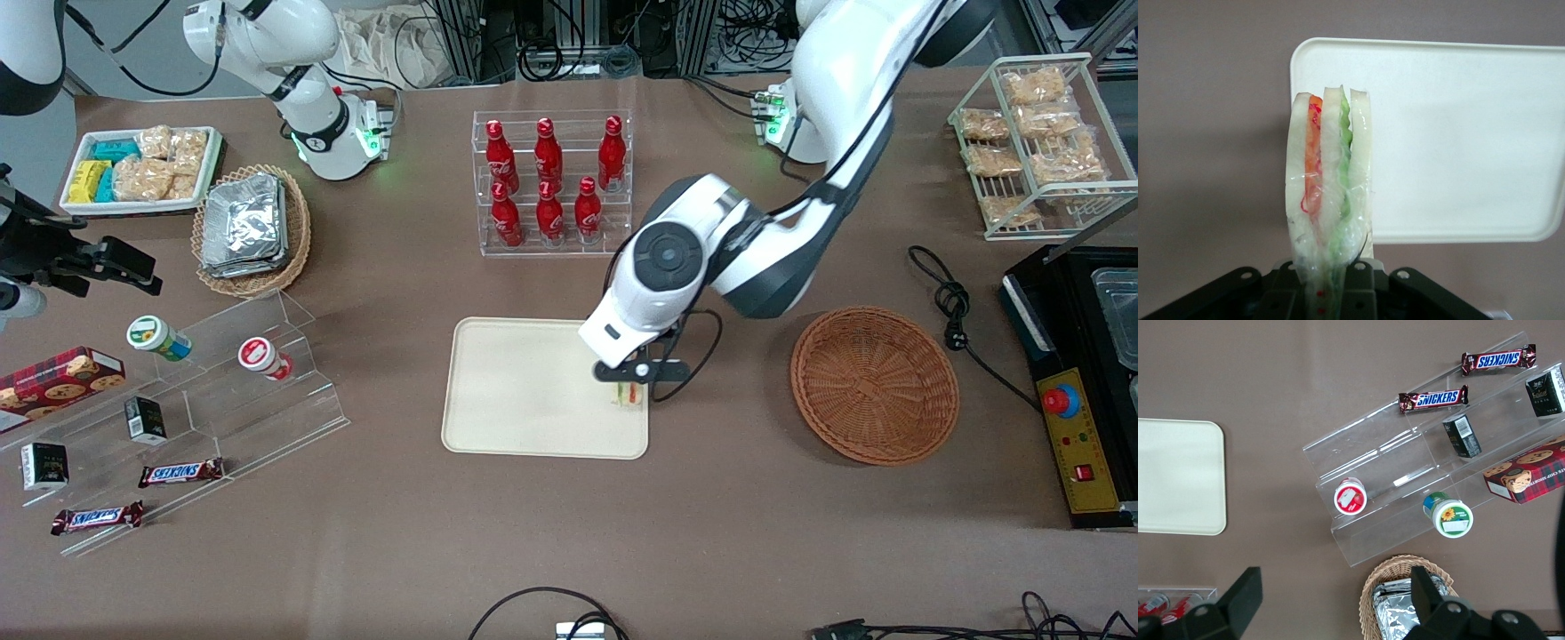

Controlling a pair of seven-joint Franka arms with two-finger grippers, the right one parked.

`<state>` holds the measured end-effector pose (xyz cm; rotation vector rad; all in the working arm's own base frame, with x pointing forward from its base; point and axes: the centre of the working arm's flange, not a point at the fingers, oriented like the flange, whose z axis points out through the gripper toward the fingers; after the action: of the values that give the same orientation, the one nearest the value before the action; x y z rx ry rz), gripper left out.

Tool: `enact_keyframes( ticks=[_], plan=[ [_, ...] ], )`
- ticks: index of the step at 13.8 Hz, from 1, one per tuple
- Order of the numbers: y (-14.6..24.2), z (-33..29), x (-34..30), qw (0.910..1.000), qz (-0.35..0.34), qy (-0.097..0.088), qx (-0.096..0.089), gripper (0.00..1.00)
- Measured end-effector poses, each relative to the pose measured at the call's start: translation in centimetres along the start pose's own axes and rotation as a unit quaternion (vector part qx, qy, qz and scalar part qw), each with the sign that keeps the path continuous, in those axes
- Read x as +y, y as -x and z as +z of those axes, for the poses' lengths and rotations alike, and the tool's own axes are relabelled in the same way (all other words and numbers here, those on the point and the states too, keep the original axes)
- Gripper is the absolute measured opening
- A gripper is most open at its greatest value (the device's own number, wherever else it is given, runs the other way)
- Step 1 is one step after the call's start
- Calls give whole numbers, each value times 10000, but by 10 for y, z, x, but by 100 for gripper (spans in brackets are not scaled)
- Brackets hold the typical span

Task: Place sandwich from basket to tray
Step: 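Carry the held sandwich with the left gripper over the cream tray, then lower the sandwich onto the tray and open the left gripper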

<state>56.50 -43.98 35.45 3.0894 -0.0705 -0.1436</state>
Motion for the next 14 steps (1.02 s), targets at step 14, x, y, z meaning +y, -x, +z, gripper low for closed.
enact_keyframes(
  ticks=[14],
  plan=[
    [-22,110,-2,9986,505,131,-41,50]
  ],
)
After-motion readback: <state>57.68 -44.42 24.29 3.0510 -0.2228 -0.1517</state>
